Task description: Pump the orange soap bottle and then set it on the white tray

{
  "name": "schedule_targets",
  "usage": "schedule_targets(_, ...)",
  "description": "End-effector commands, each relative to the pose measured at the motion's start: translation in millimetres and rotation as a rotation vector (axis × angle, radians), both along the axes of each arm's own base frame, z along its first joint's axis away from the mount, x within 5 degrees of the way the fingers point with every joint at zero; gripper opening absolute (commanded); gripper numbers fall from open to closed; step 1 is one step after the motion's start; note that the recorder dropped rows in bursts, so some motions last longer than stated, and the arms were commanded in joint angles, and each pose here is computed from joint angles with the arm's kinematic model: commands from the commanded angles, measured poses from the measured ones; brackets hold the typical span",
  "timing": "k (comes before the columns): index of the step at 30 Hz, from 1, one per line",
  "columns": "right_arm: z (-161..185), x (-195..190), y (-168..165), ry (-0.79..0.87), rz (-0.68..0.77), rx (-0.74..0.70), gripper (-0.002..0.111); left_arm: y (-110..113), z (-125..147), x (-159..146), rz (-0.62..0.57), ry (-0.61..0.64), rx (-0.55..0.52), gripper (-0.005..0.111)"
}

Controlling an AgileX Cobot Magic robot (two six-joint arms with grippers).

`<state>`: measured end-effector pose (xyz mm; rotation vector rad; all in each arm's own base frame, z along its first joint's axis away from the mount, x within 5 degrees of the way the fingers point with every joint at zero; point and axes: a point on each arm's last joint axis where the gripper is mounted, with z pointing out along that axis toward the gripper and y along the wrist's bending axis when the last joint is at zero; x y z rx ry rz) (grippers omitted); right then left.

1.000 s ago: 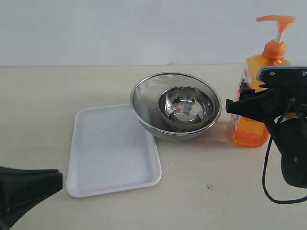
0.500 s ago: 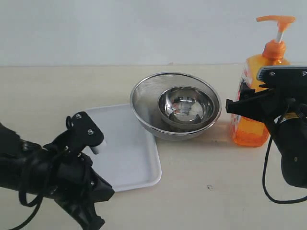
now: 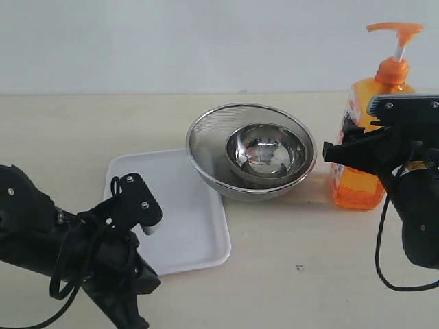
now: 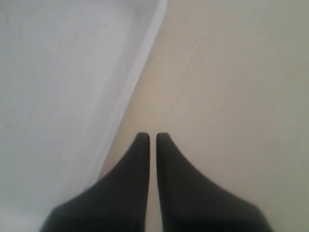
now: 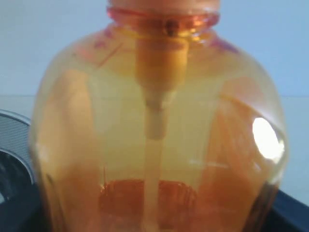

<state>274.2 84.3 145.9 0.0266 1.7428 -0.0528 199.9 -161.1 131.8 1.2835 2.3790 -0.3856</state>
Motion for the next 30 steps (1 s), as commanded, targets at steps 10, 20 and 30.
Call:
schedule_targets(10,0,0,0,0.016,-0.002,0.004,0.000,1,-22,7,0.020,-0.001,0.077,0.005)
schedule_targets(20,0,0,0,0.016,-0.002,0.004,0.000,8,-21,17,0.078,-0.069,0.093,0.005)
schedule_targets(30,0,0,1,0.013,0.011,0.007,0.000,18,-21,25,0.121,-0.095,0.103,0.005)
